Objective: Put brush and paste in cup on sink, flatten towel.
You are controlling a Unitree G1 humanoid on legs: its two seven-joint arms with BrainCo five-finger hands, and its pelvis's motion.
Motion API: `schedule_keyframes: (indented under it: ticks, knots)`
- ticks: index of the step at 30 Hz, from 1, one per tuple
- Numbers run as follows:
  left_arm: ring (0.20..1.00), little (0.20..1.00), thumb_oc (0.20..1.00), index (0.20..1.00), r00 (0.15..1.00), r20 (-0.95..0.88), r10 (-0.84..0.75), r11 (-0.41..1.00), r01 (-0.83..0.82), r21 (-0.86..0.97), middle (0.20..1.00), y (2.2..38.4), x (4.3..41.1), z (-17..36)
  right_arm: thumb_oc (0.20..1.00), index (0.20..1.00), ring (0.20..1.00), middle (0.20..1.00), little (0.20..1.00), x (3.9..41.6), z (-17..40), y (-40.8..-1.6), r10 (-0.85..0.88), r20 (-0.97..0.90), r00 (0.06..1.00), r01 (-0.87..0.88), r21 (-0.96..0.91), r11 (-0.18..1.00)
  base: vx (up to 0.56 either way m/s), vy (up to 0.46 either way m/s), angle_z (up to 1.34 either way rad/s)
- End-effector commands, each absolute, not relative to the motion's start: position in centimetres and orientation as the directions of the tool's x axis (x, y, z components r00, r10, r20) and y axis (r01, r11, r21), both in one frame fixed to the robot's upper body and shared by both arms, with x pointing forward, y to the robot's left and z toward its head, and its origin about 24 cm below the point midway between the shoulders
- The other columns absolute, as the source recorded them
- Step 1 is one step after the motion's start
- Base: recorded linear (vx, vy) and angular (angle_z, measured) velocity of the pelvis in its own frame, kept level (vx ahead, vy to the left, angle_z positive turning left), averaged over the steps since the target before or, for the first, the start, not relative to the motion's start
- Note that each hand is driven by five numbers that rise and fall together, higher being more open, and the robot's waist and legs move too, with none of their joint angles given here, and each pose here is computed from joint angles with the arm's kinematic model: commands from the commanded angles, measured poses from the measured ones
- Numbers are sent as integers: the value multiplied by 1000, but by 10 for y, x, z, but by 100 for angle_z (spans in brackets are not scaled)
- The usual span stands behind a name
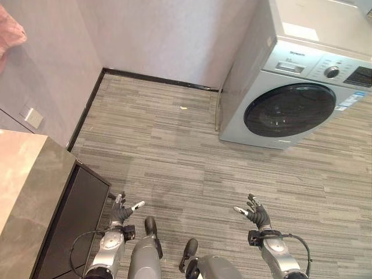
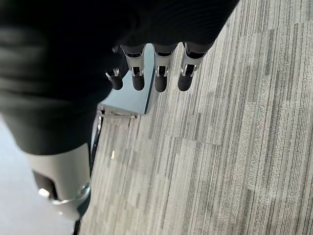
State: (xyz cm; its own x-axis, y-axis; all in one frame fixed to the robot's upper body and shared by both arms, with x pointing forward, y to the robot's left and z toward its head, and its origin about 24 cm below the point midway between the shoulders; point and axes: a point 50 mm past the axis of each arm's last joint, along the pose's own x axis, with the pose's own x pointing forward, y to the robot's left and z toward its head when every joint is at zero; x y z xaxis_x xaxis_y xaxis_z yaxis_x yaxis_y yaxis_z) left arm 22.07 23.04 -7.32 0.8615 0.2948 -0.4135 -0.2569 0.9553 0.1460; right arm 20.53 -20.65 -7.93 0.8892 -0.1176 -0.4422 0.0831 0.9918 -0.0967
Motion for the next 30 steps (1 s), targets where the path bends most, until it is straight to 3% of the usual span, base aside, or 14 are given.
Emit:
schedule_keyframes:
  ticks: [1,14,24,30]
  knots:
    - [1000,1000,1000,1000,885,-343,316,946,-268,180,1000,241,218,-62,1000,1000,1000,1000,1000,212,-67,-205,-69,-375,924,29,-112,993,478,140,-1]
    - [1000,1000,1000,1000,880,-310,360,924,-291,246,1000,257,222,-54,1000,1000,1000,1000,1000,217,-62,-180,-18,-344,939,24,13,1000,403,251,2]
    - [1000,1000,1000,1000,895,-303,328,934,-260,243,1000,246,235,-54,1000,1000,1000,1000,1000,195,-60,-196,-49,-336,941,58,16,998,570,-158,83]
    - [1000,1000,1000,1000,878,-329,347,938,-318,139,1000,243,230,-58,1000,1000,1000,1000,1000,202,-55,-207,-41,-322,946,32,-33,999,374,-230,64]
